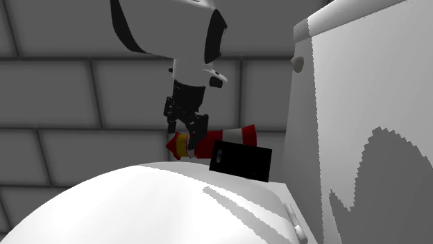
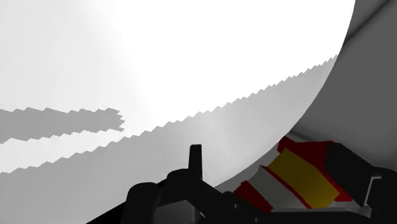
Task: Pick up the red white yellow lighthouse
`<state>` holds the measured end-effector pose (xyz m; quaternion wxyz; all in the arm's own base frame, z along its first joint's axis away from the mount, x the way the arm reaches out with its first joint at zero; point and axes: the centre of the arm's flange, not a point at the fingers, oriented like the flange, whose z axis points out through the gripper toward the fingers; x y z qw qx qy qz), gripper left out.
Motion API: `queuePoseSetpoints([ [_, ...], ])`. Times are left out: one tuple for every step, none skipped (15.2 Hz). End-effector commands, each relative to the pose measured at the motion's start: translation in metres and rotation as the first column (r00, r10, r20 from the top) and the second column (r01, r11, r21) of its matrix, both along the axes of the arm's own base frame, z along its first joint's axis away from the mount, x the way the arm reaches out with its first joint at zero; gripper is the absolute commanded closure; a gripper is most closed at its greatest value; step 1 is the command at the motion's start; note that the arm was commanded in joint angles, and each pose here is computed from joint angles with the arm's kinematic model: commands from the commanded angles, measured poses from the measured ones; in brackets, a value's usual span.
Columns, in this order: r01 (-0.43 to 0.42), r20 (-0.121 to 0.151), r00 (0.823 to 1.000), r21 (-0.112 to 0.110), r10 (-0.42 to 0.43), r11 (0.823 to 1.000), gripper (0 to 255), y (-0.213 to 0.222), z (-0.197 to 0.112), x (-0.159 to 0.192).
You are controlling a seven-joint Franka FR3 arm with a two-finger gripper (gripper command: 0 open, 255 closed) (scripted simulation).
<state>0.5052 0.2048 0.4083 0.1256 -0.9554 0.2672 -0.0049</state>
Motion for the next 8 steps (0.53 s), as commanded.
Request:
queuePoseSetpoints([
  [0.031, 0.006, 0.999, 0.029, -0.031, 0.999, 0, 0.015, -0.006, 0.018],
  [0.045, 0.009, 0.999, 0.043, -0.046, 0.998, 0, 0.022, -0.009, 0.026],
  [0.060, 0.012, 0.998, 0.057, -0.061, 0.997, 0, 0.028, -0.012, 0.035],
  [0.074, 0.015, 0.997, 0.071, -0.075, 0.995, 0, 0.035, -0.015, 0.044],
  [0.088, 0.017, 0.996, 0.085, -0.090, 0.992, 0, 0.041, -0.018, 0.053],
  [0.102, 0.019, 0.994, 0.099, -0.105, 0.990, 0, 0.048, -0.020, 0.062],
  [0.114, 0.021, 0.993, 0.111, -0.117, 0.987, 0, 0.053, -0.023, 0.070],
  [0.114, 0.021, 0.993, 0.111, -0.117, 0.987, 0, 0.053, -0.028, 0.070],
])
